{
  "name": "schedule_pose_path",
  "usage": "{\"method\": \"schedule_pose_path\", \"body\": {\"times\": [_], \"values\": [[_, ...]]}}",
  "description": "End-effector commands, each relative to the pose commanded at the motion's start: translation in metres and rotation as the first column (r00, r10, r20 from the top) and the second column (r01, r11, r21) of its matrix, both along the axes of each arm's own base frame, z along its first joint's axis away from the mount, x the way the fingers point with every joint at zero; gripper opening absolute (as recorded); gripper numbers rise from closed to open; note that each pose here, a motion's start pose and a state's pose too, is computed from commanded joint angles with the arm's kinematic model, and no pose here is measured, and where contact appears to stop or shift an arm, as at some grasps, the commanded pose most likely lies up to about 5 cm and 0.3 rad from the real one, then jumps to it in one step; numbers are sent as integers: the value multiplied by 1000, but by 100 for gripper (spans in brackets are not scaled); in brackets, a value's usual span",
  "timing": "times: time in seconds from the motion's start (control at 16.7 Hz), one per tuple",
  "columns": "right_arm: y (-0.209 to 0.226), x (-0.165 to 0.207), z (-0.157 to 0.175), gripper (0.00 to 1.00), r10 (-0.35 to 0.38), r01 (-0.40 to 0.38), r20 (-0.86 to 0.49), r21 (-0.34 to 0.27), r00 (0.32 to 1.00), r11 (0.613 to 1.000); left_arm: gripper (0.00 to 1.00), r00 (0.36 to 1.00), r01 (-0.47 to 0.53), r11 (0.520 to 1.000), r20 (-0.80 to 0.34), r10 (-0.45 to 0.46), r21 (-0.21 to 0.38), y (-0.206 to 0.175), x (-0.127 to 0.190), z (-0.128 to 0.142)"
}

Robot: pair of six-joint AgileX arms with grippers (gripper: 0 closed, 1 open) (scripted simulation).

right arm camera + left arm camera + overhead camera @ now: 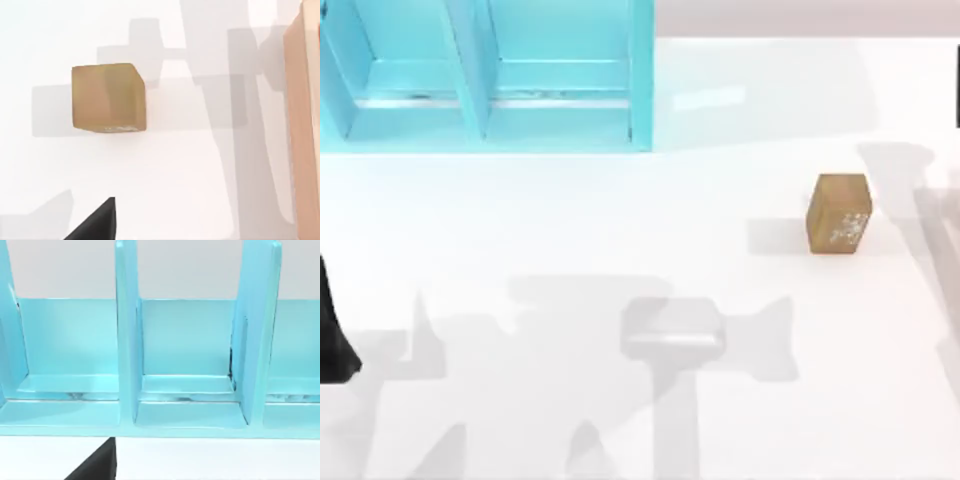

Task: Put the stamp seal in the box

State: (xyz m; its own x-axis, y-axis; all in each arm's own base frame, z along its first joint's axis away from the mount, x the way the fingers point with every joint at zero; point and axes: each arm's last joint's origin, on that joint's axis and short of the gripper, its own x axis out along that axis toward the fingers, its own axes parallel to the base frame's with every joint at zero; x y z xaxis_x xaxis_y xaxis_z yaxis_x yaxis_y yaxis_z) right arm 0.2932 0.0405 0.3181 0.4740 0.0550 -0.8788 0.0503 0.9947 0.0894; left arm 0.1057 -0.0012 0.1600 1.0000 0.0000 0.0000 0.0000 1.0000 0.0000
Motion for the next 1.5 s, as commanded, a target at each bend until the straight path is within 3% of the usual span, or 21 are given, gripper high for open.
{"method": "schedule_pose_path", "body": {"times": [0.3,0.54,0.72,1.2,1.5], "values": [[41,86,-31,100,18,-25,-291,-22,956,999,100,1000,0,1000,0,0,0,0,0,0],[73,125,-67,100,33,-56,-426,-41,904,998,100,1000,0,1000,0,0,0,0,0,0],[88,137,-84,100,42,-74,-470,-49,882,996,100,1000,0,1000,0,0,0,0,0,0],[89,139,-91,100,42,-75,-476,-50,878,996,100,1000,0,1000,0,0,0,0,0,0],[91,143,-144,100,44,-76,-471,-49,881,996,100,1000,0,1000,0,0,0,0,0,0]]}}
